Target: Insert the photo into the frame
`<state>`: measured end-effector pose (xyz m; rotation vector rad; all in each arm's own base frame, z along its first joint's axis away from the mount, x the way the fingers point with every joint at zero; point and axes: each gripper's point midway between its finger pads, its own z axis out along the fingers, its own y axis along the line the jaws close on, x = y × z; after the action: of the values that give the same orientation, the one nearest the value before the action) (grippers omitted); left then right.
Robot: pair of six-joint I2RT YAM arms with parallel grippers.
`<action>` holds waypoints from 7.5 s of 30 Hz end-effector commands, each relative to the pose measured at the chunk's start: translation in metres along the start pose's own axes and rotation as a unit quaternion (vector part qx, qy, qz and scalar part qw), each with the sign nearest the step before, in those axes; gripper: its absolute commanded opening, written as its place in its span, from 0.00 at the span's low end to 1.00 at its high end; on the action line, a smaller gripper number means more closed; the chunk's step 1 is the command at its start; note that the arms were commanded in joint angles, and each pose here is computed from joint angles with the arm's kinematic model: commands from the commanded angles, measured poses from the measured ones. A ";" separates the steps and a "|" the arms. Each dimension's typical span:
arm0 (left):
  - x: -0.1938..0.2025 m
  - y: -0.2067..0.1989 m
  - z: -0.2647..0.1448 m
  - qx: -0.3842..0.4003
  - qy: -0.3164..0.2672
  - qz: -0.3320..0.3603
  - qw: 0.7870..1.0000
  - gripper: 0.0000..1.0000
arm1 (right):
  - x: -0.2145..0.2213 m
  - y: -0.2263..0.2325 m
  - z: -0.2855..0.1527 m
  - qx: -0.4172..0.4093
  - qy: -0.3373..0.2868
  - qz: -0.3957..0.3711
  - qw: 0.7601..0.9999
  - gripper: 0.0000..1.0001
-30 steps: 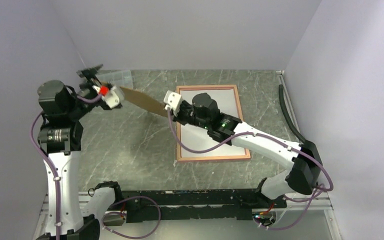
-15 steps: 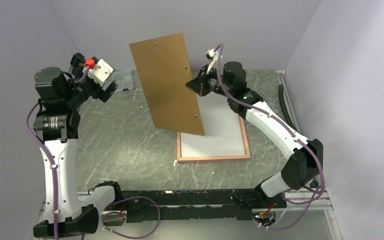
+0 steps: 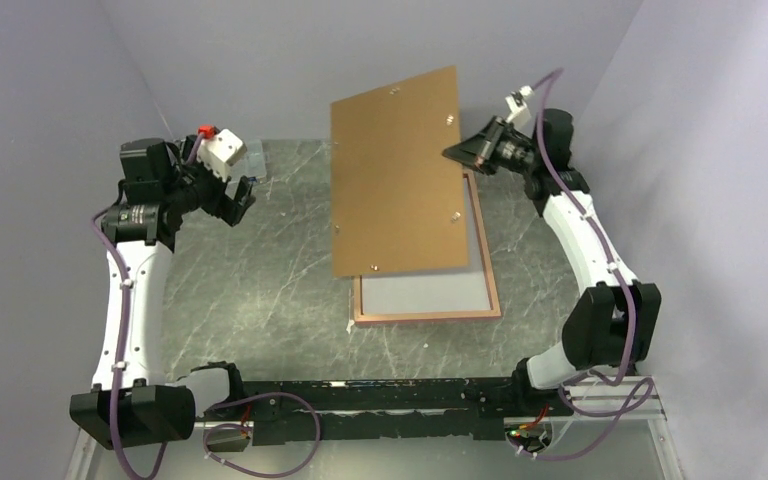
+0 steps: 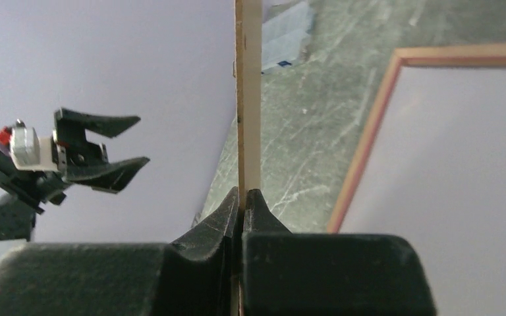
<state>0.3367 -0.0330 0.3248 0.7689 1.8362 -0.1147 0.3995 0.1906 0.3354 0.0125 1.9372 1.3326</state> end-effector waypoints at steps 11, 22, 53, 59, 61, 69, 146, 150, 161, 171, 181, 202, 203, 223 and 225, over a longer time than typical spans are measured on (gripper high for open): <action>0.040 -0.062 0.022 0.132 0.003 -0.068 0.989 0.90 | -0.002 -0.037 -0.087 -0.004 0.018 0.030 0.999 0.00; 0.053 -0.073 0.015 0.147 0.028 -0.065 0.987 0.85 | 0.011 -0.091 -0.075 0.045 0.053 0.053 0.996 0.00; 0.090 -0.064 0.032 0.117 0.088 -0.103 0.984 0.88 | 0.035 -0.146 -0.038 0.079 0.073 0.112 0.988 0.00; 0.091 -0.067 0.031 0.125 0.091 -0.104 0.982 0.88 | 0.031 -0.151 -0.034 0.080 0.071 0.117 0.987 0.00; 0.092 -0.068 0.031 0.127 0.090 -0.105 0.982 0.88 | 0.029 -0.152 -0.033 0.078 0.070 0.118 0.987 0.00; 0.094 -0.070 0.032 0.130 0.092 -0.111 0.981 0.87 | 0.021 -0.150 -0.030 0.073 0.068 0.111 0.989 0.00; 0.154 -0.055 0.036 0.130 0.188 -0.149 0.962 0.94 | 0.165 -0.153 0.080 0.305 0.082 0.042 0.948 1.00; 0.159 -0.053 0.036 0.125 0.201 -0.156 0.959 0.94 | 0.155 -0.149 0.073 0.325 0.078 0.014 0.942 1.00; 0.130 -0.034 0.033 0.107 0.191 -0.176 0.960 0.94 | 0.084 -0.098 0.052 0.314 -0.024 -0.031 0.949 1.00; 0.170 -0.082 0.039 0.177 0.243 -0.255 0.919 0.75 | 0.172 -0.066 0.062 0.207 0.091 -0.054 0.973 1.00; 0.215 -0.114 0.059 0.197 0.292 -0.214 0.911 0.53 | 0.212 -0.129 0.004 0.344 0.086 -0.036 0.934 0.81; 0.239 -0.108 0.136 0.212 0.332 -0.236 0.888 0.17 | 0.292 -0.131 0.000 0.210 0.205 0.051 0.955 0.95; 0.237 -0.107 0.139 0.212 0.330 -0.239 0.889 0.17 | 0.290 -0.132 0.003 0.210 0.207 0.046 0.954 0.95; 0.189 -0.090 0.206 0.211 0.256 -0.245 0.911 0.12 | 0.249 -0.142 0.005 0.202 0.184 0.102 0.956 0.93; 0.187 -0.087 0.213 0.207 0.253 -0.244 0.913 0.12 | 0.255 -0.142 0.004 0.199 0.188 0.113 0.955 0.93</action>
<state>0.3965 -0.0809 0.0333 0.6727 2.6275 -0.6088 0.2779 0.2151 0.0572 0.2181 2.6193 0.9633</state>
